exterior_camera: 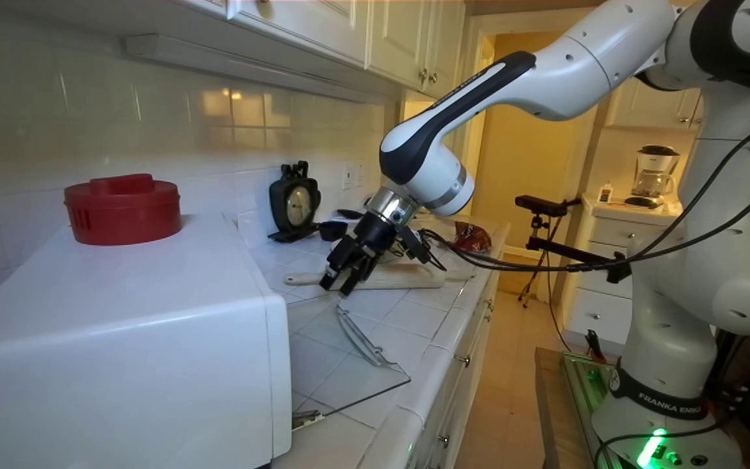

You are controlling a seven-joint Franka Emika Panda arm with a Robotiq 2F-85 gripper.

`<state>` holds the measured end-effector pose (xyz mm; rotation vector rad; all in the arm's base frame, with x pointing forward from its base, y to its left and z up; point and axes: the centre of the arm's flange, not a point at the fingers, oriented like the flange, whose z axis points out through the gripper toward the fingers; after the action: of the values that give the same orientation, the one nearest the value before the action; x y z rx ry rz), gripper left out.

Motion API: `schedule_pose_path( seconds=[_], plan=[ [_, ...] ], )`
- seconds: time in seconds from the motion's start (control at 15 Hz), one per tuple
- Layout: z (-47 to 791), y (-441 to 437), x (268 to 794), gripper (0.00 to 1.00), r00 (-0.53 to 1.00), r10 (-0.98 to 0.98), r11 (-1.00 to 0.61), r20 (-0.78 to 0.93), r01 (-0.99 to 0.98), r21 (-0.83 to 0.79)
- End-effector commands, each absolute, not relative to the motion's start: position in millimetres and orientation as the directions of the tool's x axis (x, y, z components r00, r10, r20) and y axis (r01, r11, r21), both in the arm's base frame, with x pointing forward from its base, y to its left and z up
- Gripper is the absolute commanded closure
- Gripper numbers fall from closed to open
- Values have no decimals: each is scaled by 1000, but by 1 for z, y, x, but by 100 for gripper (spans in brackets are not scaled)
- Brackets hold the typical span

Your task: Close the open oven door

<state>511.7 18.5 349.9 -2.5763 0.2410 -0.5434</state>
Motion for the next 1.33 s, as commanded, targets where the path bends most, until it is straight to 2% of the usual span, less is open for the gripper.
schedule_pose_path(
  seconds=[0.0, 0.47, 1.27],
  plan=[
    [344, 20, 526, 0, 902, -263, -849, 343, -47, -527],
    [362, 42, 514, 0, 924, -226, -793, 308, 9, -609],
    [465, 60, 499, 0, 855, -130, -764, 501, 236, -601]
  ],
)
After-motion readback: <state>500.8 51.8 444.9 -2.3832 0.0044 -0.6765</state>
